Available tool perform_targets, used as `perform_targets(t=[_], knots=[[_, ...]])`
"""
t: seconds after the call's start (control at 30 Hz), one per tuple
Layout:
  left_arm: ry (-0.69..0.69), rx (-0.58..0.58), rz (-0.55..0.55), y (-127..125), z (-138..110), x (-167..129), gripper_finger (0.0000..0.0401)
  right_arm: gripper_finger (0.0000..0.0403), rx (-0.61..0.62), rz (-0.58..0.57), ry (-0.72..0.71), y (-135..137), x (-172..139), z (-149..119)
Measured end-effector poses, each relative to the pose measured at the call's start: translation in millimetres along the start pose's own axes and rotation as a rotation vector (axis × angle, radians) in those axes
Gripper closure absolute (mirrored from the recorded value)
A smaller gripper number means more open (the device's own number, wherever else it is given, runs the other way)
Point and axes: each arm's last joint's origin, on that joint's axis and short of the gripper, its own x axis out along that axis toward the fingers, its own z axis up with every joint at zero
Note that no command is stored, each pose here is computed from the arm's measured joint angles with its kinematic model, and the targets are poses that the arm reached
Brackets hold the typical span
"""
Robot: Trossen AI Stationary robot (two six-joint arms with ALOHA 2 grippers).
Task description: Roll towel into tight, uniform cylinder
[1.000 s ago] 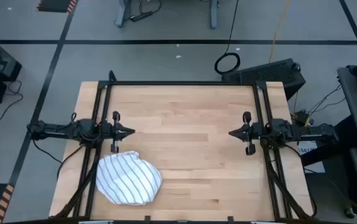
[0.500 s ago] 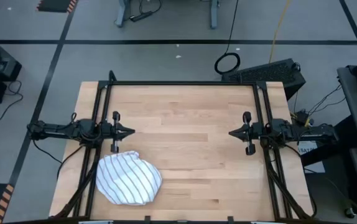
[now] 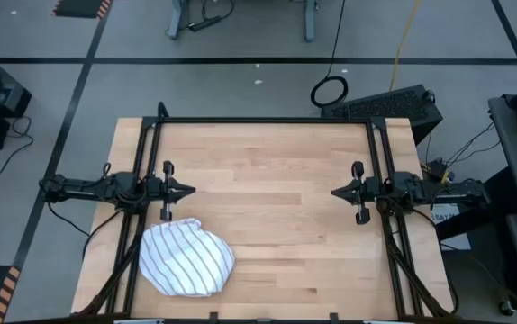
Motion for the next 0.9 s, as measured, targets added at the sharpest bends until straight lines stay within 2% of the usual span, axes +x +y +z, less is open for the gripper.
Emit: perform_targets(t=[0.9], knots=[[0.000, 0.000, 0.000, 0.0, 0.1, 0.0, 0.0374, 0.0403, 0.000, 0.000, 0.000, 0.0, 0.0, 0.0]])
